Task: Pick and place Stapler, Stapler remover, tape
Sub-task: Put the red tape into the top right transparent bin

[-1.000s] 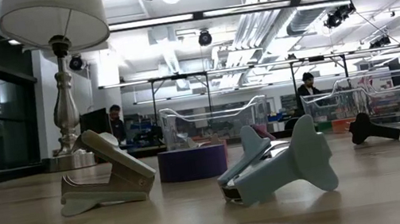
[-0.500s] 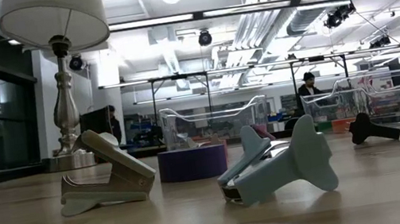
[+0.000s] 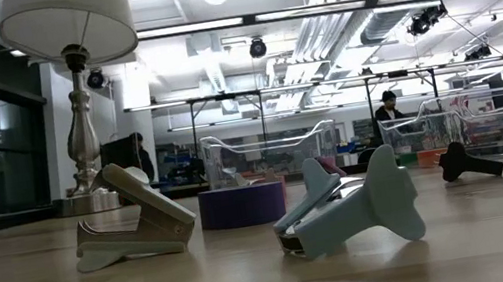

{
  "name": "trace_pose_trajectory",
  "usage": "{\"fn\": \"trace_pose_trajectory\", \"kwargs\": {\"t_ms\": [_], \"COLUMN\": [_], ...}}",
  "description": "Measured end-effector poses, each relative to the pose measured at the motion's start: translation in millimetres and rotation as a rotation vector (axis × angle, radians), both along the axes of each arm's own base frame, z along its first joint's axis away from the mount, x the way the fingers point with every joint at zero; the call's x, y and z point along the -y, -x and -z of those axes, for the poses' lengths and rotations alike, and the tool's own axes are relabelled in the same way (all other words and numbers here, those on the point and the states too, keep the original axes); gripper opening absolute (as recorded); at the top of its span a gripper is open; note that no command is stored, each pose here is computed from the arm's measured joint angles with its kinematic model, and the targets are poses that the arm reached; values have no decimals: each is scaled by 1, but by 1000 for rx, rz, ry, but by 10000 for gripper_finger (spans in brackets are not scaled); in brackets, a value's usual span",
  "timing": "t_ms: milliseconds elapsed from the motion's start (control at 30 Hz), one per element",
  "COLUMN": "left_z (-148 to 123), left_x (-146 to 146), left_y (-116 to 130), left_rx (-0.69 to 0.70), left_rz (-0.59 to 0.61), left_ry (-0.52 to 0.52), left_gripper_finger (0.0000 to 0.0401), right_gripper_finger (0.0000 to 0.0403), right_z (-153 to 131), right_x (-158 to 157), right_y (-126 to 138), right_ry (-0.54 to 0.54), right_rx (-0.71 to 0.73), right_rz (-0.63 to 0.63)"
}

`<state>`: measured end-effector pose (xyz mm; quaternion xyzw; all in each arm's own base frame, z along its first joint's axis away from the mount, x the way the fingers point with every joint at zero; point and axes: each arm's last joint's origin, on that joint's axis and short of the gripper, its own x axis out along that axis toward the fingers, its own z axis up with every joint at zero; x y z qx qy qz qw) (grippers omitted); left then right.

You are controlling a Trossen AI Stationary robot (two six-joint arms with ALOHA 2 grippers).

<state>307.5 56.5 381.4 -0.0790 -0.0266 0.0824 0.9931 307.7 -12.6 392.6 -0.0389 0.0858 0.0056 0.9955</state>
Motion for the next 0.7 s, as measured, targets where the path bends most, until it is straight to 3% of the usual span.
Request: {"fn": "trace_pose_trajectory", "kwargs": {"t_ms": [700], "left_z": [0], "left_x": [1], "left_y": [0], "left_rx": [-3], "left_rz": [16], "left_ry": [-1], "left_gripper_finger": [37], "right_gripper_finger": [37], "right_z": [0], "right_x": [1], "right_y": [0], "right_ry": [5], "right_rx": [-1], "right_rz": [43]}}
